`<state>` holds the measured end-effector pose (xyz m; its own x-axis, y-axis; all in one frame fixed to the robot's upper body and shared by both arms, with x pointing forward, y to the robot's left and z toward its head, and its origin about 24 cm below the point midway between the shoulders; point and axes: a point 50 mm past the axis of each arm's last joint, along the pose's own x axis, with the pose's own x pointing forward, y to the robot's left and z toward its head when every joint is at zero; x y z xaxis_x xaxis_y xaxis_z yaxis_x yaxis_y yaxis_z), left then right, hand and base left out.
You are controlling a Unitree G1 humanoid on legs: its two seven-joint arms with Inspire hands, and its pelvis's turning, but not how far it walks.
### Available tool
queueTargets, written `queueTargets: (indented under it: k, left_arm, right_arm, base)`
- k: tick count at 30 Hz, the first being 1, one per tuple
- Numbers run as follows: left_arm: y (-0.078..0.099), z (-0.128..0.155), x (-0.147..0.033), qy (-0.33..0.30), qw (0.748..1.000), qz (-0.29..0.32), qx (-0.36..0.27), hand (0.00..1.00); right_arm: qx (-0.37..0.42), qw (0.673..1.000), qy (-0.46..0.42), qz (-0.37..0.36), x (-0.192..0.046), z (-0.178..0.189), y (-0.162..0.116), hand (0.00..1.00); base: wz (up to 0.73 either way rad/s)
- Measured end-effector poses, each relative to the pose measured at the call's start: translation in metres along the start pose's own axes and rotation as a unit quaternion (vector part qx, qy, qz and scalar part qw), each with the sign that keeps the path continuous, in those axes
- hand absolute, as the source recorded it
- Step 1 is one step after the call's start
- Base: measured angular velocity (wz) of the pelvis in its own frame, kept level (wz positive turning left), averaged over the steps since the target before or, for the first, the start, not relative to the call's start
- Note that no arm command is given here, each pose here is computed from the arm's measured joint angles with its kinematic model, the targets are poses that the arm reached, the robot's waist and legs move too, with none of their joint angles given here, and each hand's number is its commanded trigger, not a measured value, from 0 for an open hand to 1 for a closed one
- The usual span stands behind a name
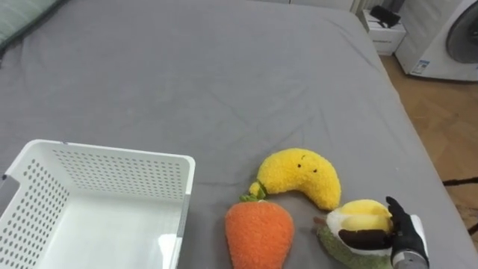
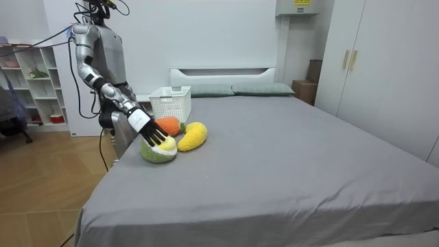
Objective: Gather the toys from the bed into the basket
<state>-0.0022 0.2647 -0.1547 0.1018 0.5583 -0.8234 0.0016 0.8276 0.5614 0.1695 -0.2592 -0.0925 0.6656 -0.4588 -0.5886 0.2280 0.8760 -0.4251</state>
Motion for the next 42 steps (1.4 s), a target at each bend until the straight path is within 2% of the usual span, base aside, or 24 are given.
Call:
queueTargets:
  k: [7, 10, 11, 12, 13, 14, 15, 21, 42]
  left_arm:
    - [-0.001, -0.004, -0.001, 0.004, 1.0, -0.001, 0.004, 0.0]
    - [0.0, -0.004, -0.001, 0.004, 1.0, -0.003, 0.004, 0.0]
    - [0.0, -0.003, -0.001, 0.002, 1.0, -0.005, 0.004, 0.0]
    - [0.0, -0.002, -0.001, -0.001, 1.0, -0.007, 0.003, 0.0]
    - [0.0, -0.001, -0.001, -0.003, 1.0, -0.007, 0.002, 0.0]
    - [0.001, 0.0, -0.001, -0.006, 1.0, -0.006, 0.001, 0.0]
    - [0.002, 0.001, -0.001, -0.01, 1.0, -0.004, 0.001, 0.0]
    - [0.005, 0.006, 0.001, -0.017, 1.0, 0.003, 0.005, 0.0]
    - [0.005, 0.011, 0.001, -0.026, 1.0, 0.004, 0.013, 0.0]
  right_arm:
    - [-0.002, 1.0, 0.004, 0.014, 0.0, -0.002, 0.001, 0.0]
    - [-0.038, 0.999, 0.019, 0.027, 0.0, -0.012, 0.002, 0.0]
    - [-0.055, 0.998, 0.023, 0.032, -0.001, -0.017, 0.001, 0.04]
    - [-0.074, 0.996, 0.025, 0.037, -0.001, -0.02, 0.0, 0.52]
    - [-0.083, 0.995, 0.025, 0.039, -0.001, -0.021, -0.001, 0.68]
    - [-0.097, 0.994, 0.026, 0.042, -0.001, -0.023, -0.003, 0.93]
    - [-0.109, 0.993, 0.029, 0.043, -0.001, -0.026, -0.004, 1.0]
    - [-0.119, 0.991, 0.057, 0.025, 0.001, -0.038, -0.018, 1.0]
    - [-0.125, 0.99, 0.059, 0.037, -0.001, -0.042, -0.013, 1.0]
  base:
    - [0.05]
    - [0.15]
    - [0.13]
    - [0.1]
    - [0.05]
    - [0.06]
    - [0.06]
    - [0.02]
    - [0.0]
